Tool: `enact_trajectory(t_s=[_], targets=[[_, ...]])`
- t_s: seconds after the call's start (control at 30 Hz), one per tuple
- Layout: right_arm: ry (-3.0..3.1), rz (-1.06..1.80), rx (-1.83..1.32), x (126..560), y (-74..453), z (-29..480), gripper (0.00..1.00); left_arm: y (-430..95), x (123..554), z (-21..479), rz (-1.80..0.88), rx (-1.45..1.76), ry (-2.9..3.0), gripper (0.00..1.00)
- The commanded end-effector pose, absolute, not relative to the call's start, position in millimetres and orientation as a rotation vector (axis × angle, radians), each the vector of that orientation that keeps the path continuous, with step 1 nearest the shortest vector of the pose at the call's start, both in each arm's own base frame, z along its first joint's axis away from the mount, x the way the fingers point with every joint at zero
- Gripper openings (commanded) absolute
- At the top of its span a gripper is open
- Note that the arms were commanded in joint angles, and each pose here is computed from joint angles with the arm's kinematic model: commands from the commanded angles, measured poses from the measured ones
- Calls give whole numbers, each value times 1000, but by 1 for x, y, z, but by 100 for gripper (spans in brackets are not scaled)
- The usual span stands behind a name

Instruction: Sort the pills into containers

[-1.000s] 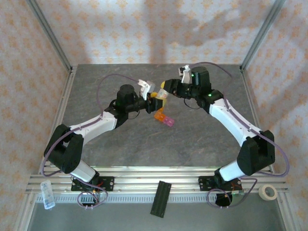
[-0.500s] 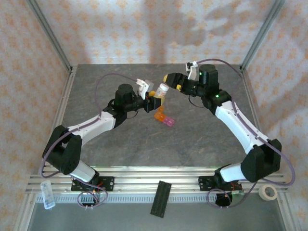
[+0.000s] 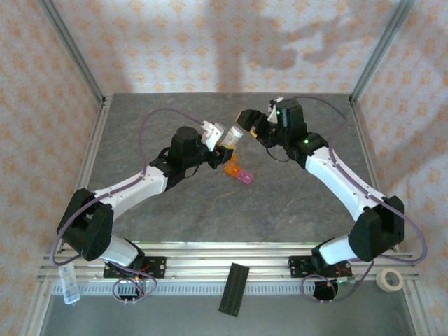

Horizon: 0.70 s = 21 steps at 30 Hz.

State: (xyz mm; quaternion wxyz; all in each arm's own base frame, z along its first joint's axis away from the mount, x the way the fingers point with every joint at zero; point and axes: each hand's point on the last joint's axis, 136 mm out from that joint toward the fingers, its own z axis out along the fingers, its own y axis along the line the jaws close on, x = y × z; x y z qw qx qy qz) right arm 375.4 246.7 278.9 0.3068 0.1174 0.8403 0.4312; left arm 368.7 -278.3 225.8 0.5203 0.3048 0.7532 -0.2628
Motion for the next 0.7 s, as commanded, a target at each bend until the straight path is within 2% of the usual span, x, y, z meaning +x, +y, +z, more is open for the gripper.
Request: enact_trajectory(t_s=[0.0, 0.23, 0.47, 0.53, 0.67], targets=[[2225, 1117, 344, 380, 252, 275, 82, -279, 367, 230, -589, 755, 1783, 0], [2243, 1126, 327, 382, 264, 267, 79, -282, 364, 229, -597, 764, 1783, 0], [2260, 1159, 283, 383, 277, 267, 70, -285, 366, 227, -604, 765, 1783, 0], [2262, 1157, 278, 382, 278, 266, 64, -287, 366, 228, -610, 764, 1783, 0], [2257, 1137, 272, 380, 274, 265, 42, -288, 368, 227, -616, 755, 1785, 0]])
